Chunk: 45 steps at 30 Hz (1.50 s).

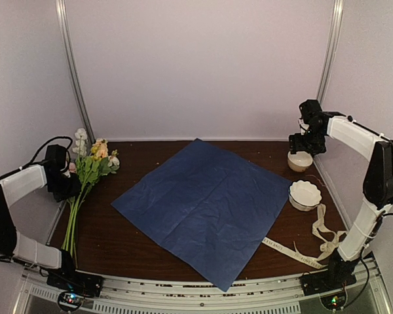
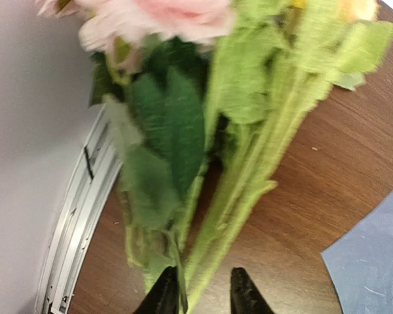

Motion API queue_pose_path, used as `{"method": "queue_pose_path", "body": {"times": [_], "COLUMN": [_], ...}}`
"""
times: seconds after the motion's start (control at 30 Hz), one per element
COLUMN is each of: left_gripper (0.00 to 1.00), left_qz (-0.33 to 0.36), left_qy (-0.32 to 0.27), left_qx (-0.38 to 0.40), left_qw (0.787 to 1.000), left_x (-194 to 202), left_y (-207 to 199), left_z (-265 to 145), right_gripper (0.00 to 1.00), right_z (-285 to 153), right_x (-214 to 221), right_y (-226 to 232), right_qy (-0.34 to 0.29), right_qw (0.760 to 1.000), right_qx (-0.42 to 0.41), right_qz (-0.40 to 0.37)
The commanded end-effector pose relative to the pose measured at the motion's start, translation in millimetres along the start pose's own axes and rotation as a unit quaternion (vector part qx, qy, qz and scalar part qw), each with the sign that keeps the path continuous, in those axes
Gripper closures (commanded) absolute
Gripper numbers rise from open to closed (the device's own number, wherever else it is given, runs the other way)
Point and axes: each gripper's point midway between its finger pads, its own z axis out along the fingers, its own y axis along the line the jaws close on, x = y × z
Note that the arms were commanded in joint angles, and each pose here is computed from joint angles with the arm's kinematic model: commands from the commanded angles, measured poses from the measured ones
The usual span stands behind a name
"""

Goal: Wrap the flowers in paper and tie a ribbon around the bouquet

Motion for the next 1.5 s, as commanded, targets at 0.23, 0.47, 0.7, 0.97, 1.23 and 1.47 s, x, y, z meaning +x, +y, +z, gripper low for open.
{"method": "queue_pose_path", "body": {"times": [0.23, 0.47, 0.7, 0.97, 1.23, 1.47], "left_gripper": [0.68, 0.78, 0.72, 0.73, 0.72, 0.92], "left_qz": [0.073, 0.079, 0.097, 0.121, 0.126, 0.124], "left_qy": [0.017, 0.03, 0.029, 0.08, 0.078, 0.084], "left_qx": [-0.081, -0.075, -0.108, -0.13, -0.131, -0.111], "left_qw": [0.994, 0.994, 0.989, 0.981, 0.98, 0.982], "left_x": [-39.4, -44.8, -53.5, -49.3, -54.9, -52.0], "left_y": [1.2, -6.2, 1.6, 2.5, 0.3, -6.7], "left_z": [8.0, 22.4, 27.5, 57.1, 62.2, 65.3], "right_gripper": [0.1, 0.11, 0.11, 0.11, 0.11, 0.11], "right_z": [-7.0, -4.5, -2.6, -3.1, -2.4, -3.4], "right_x": [2.6, 4.5, 5.4, 7.5, 7.7, 8.3], "right_y": [12.1, 12.3, 13.9, 12.6, 14.5, 16.7], "right_qy": [0.001, 0.006, 0.01, 0.014, 0.015, 0.017], "right_qw": [1.0, 1.0, 0.999, 0.999, 0.999, 0.999], "right_qx": [-0.023, -0.022, -0.023, -0.019, -0.022, -0.024], "right_qz": [-0.016, -0.022, -0.025, -0.032, -0.034, -0.039]}}
